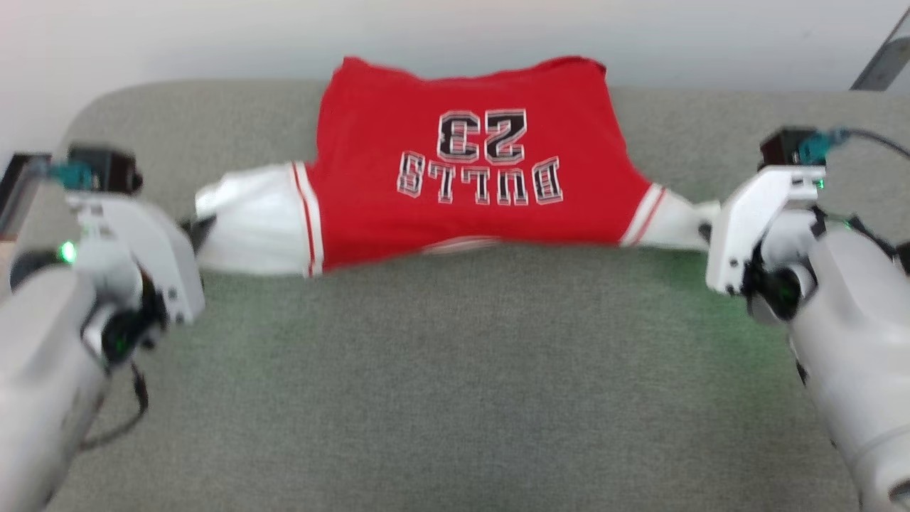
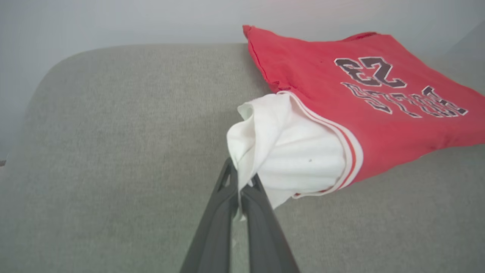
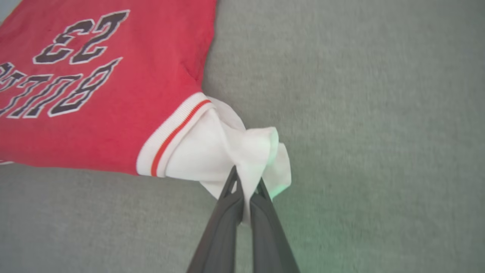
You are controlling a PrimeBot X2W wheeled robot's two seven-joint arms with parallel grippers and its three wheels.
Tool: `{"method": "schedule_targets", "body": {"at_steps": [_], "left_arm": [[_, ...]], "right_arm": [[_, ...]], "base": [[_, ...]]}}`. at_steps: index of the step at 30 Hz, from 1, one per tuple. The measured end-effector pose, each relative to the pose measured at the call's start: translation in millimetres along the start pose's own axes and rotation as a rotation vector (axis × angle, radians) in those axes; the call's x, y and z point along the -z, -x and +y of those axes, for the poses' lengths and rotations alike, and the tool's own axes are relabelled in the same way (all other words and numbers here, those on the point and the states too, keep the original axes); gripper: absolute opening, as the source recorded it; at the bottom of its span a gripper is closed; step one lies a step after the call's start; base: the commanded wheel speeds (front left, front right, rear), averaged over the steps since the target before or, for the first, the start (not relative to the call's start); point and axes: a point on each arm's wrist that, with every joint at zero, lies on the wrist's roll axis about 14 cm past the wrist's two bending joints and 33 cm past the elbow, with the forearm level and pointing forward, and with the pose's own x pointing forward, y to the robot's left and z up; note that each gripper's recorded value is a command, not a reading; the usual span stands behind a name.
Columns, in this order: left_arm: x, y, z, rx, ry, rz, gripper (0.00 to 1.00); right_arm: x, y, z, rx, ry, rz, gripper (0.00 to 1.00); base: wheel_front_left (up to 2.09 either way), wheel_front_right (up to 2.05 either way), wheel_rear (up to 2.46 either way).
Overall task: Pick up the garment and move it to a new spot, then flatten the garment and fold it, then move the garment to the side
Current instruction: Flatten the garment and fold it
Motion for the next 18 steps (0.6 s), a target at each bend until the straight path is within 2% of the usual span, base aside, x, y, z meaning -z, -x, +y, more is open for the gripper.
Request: {"method": "schedule_targets", "body": {"at_steps": [4, 6, 12, 18], "left_arm": [[20.2, 17.3, -2.6, 0.006, 0.016, 0.034, 0.00], [32.4, 35.5, -7.8, 0.013, 0.022, 0.047, 0.00], [73.3, 72.2, -24.6, 0.027, 0.062, 0.132, 0.00], [111.5, 103.1, -31.9, -0.013, 0.114, 0.201, 0.00]], "right_arm": [[25.2, 15.6, -11.1, -0.009, -0.039, 0.068, 0.00], [55.7, 32.2, -23.6, -0.017, -0.062, 0.155, 0.00], [111.3, 67.1, -43.8, -0.041, -0.085, 0.297, 0.00], [147.2, 91.8, -52.6, -0.058, -0.122, 0.359, 0.00]], "base": [[0.00, 0.00, 0.00], [0.00, 0.00, 0.00], [0.00, 0.00, 0.00], [0.00, 0.00, 0.00]]}}
